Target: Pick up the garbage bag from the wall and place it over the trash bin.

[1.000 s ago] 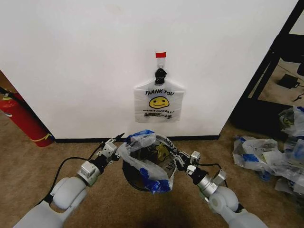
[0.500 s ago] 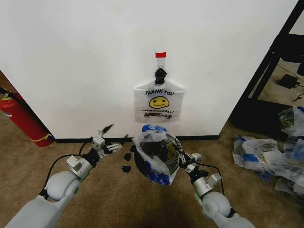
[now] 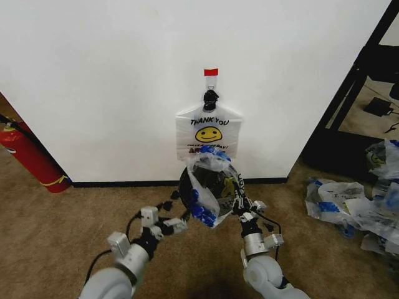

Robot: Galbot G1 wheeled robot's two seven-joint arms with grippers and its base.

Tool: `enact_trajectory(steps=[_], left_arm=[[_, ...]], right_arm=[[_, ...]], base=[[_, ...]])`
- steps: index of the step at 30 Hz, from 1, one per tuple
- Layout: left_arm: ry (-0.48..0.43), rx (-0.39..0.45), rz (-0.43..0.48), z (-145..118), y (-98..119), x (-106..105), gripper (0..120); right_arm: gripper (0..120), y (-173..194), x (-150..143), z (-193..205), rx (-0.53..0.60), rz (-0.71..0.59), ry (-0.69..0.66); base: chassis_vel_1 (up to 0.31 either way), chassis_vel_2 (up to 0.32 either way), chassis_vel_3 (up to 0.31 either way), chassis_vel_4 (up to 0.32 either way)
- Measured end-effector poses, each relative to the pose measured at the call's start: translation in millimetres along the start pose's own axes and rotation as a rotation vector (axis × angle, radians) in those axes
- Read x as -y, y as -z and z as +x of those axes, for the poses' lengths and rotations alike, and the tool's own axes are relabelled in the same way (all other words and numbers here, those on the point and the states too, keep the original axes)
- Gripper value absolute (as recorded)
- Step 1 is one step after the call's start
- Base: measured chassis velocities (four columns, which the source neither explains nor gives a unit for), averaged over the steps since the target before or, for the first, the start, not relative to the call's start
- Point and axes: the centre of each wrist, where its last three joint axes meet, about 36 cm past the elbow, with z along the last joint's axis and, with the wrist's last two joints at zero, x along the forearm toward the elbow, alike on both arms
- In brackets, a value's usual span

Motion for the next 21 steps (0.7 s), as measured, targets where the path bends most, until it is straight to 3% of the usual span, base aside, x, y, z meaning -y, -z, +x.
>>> enact_trajectory(steps=[5, 13, 21], left_arm=[[-0.044, 0.008, 0.041, -8, 7, 4, 101], [-0.061, 0.026, 0.065, -16, 7, 7, 98], [-0.082, 0.025, 0.074, -18, 5, 12, 79]], right_arm=[[1, 0, -5, 2, -0.002, -0.009, 0.011], [1, 1, -11, 2, -0.004, -0.011, 0.026], [1, 0, -16, -1, -0.002, -0.014, 0.031]], base=[[0.0, 0.0, 0.0, 0.0], [0.0, 0.0, 0.0, 0.0], [0.0, 0.0, 0.0, 0.0]])
